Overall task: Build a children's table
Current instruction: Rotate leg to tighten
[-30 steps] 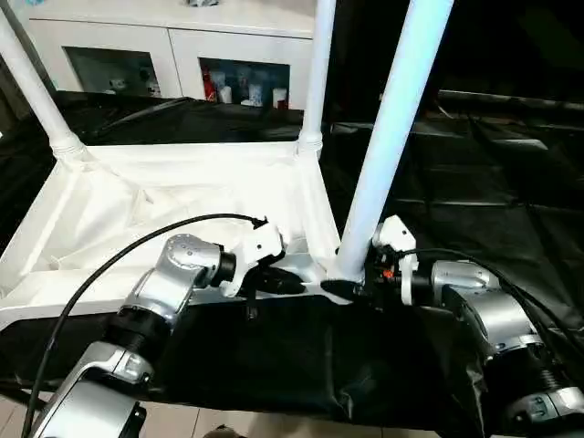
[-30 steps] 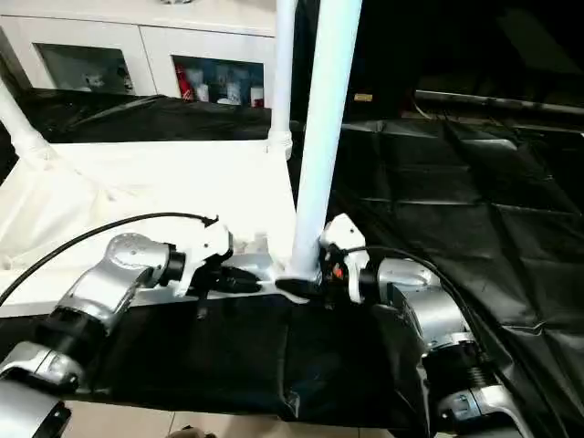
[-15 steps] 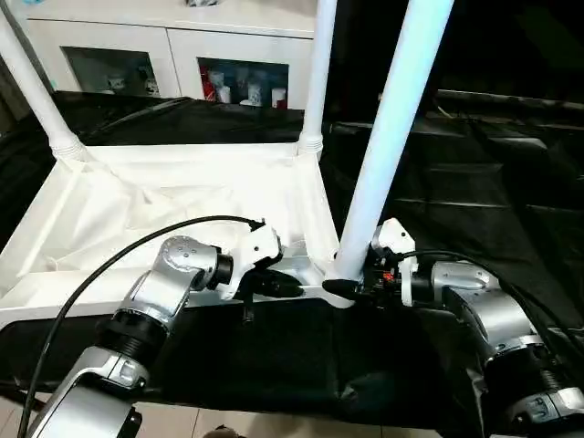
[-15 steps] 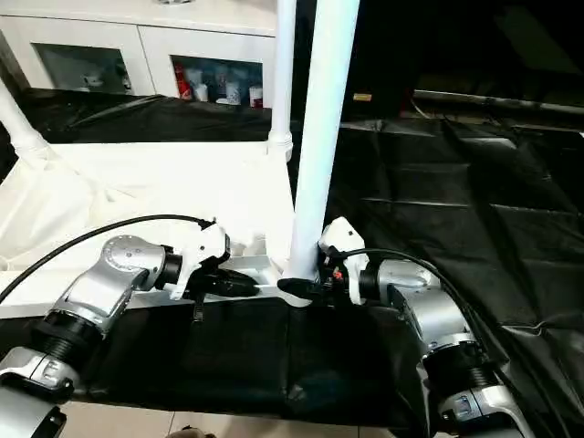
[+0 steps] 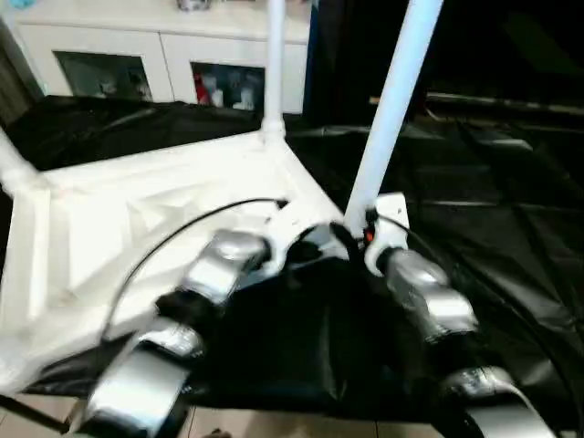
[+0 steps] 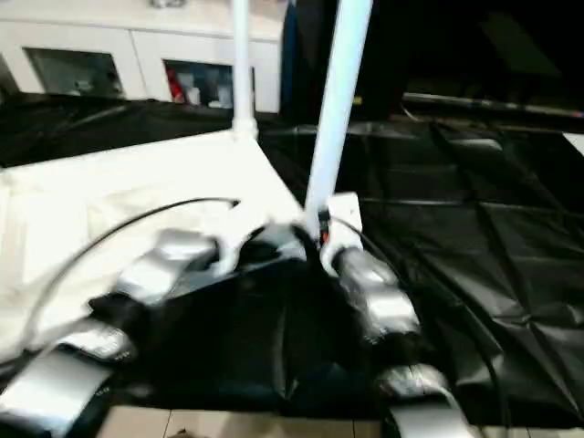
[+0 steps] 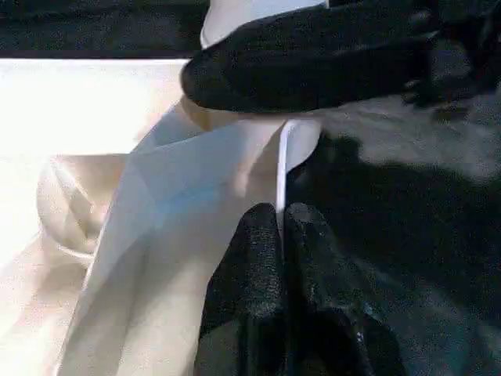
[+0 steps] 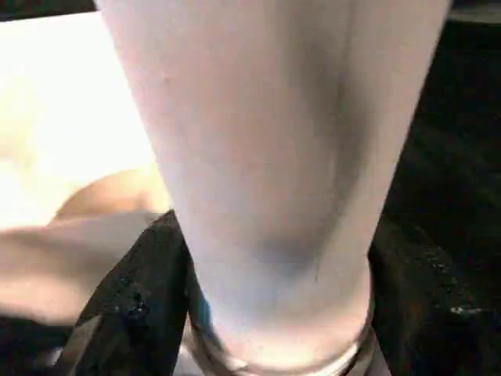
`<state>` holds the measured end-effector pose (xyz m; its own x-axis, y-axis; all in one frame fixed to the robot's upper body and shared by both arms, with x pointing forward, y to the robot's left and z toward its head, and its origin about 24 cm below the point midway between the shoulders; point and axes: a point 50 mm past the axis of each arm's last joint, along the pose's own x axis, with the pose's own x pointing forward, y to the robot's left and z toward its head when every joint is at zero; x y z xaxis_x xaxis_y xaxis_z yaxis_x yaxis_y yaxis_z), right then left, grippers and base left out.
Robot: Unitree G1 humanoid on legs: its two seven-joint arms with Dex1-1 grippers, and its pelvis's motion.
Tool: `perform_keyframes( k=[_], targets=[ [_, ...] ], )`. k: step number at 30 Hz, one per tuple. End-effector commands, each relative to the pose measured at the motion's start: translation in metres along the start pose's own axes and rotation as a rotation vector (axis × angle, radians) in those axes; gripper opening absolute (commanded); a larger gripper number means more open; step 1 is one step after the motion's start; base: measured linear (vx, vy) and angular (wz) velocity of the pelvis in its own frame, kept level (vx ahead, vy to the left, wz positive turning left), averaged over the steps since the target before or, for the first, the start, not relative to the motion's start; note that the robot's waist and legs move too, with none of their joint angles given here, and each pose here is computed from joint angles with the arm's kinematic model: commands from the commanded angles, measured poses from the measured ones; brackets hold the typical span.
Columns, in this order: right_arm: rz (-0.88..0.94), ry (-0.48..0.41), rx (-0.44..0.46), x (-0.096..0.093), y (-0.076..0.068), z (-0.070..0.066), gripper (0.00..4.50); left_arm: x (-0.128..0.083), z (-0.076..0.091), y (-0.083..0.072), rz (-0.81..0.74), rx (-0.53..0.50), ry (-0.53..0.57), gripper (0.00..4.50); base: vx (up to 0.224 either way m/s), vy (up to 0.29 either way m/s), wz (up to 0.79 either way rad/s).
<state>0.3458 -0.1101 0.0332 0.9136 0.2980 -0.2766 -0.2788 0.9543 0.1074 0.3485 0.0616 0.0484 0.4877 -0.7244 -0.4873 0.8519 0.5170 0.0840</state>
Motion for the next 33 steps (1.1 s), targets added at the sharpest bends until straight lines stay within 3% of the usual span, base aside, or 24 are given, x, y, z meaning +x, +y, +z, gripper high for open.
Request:
perform_keyframes(
  k=[1,6,8,11,14,20,22,24,33],
  targets=[
    [-0.010,0.090,0.015,0.004,0.019,-0.023,2.70,0.005,-0.005,0.005,0.129,-0.020,0.052,0.00,0.000,0.000,0.00],
    [0.012,0.068,0.013,0.006,0.026,-0.020,2.70,0.009,-0.004,0.000,0.098,-0.010,0.043,0.00,0.000,0.000,0.00],
    [0.047,0.024,0.041,0.006,0.028,-0.016,3.26,0.008,-0.006,0.000,0.081,-0.004,0.041,0.00,0.000,0.000,0.00],
    [0.111,-0.043,0.051,0.004,0.026,-0.005,3.62,0.004,-0.008,0.001,0.047,0.011,0.023,0.00,0.000,0.000,0.00],
    [0.157,-0.055,0.022,0.002,0.022,0.000,3.83,0.001,-0.009,0.002,0.029,0.014,0.023,0.00,0.000,0.000,0.00],
    [0.454,-0.005,-0.204,-0.025,-0.006,0.008,3.83,-0.022,-0.015,0.006,-0.130,0.078,-0.024,0.00,0.000,0.000,0.00],
    [0.479,-0.002,-0.219,-0.028,-0.008,0.009,3.83,-0.024,-0.015,0.006,-0.150,0.091,-0.032,0.00,0.000,0.000,0.00],
    [0.588,0.017,-0.257,-0.038,-0.014,0.011,3.83,-0.034,-0.015,0.002,-0.264,0.105,-0.078,0.00,0.000,0.000,0.00],
    [0.817,0.109,-0.311,-0.055,-0.018,0.014,3.83,-0.059,-0.024,-0.008,-0.469,0.096,-0.076,0.00,0.000,0.000,0.00]
  ],
)
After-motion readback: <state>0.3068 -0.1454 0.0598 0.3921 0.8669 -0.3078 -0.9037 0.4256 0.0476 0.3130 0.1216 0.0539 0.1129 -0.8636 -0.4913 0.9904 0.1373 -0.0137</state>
